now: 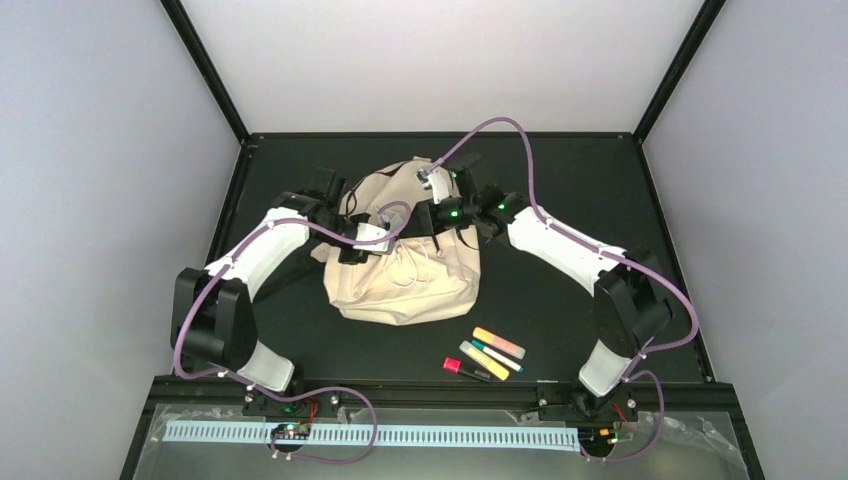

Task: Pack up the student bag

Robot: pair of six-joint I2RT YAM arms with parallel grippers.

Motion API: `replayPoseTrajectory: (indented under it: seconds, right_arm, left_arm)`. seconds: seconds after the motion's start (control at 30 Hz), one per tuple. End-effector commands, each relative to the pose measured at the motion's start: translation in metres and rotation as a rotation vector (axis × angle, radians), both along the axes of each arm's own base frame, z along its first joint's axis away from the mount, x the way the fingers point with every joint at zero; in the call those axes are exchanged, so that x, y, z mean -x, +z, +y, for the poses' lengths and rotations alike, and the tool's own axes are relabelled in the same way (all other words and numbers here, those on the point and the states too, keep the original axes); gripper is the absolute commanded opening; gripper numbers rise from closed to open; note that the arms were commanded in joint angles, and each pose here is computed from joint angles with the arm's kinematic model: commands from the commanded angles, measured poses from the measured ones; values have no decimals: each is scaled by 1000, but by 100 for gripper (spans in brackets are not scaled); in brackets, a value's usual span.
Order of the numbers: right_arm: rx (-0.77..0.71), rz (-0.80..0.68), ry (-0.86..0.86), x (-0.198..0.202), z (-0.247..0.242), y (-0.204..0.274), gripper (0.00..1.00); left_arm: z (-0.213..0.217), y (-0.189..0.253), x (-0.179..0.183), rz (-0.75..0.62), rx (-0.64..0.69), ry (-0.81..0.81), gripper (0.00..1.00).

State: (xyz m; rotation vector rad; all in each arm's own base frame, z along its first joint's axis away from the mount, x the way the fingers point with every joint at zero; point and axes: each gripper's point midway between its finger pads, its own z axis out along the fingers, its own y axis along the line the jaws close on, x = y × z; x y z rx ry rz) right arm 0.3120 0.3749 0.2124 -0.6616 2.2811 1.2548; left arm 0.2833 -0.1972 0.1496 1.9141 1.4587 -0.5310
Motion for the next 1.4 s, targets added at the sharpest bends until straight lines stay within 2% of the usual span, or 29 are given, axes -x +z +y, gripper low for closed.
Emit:
replayPoseTrajectory:
  seconds: [0.0,0.07,0.13,0.33,0.43,0.5,0.57,0.63,0.67,0.73,0.77,0.9,1.0,1.17,1.3,1.33,1.37]
  right_arm:
    - [-19,-36,-13,-6,2,4,24]
    - [-4,-34,-18,-7,4,-3,25]
    - [34,-19,-26,-6,5,-15,31]
    - [212,-89,-44,9,-13,-32,62]
    - [279,-138,-44,22,-20,-31,85]
    - [343,-178,-45,29,-24,-35,93]
    - [406,-207,-38,35,-25,-43,93]
    - [452,-208,-41,38,-26,-52,88]
    - [468,-203,-51,37,-26,-56,81]
    - [477,-196,-71,33,-24,-59,59]
    - [465,-198,-78,32,-20,-58,53]
    - [424,-204,-110,26,-9,-54,56]
    - [363,-194,-169,20,-3,-55,41]
    - [215,-150,-194,17,18,-43,25]
    - [203,-125,-196,14,23,-47,21]
    - [207,-111,-191,14,24,-49,17]
    - [208,-95,-188,15,24,-52,8]
  left_arm:
    - [-16,23,24,90,139,-59,2]
    - [-18,22,34,121,158,-74,1]
    - [-17,19,37,137,152,-67,2]
    - [-10,14,27,121,94,0,2]
    - [-10,14,26,117,91,-3,2]
    - [-10,13,26,116,89,-1,2]
    - [-10,13,25,112,88,0,2]
    - [-9,13,24,111,86,4,1]
    - [-9,13,25,111,85,6,2]
    - [-9,13,25,110,83,6,2]
    - [-9,13,25,109,82,7,2]
    - [-9,14,23,113,86,20,2]
    - [-10,18,20,128,109,38,2]
    - [-14,20,20,167,150,37,2]
    - [-14,18,21,170,156,34,2]
    - [-14,19,21,167,157,33,2]
    - [-14,20,21,164,158,34,2]
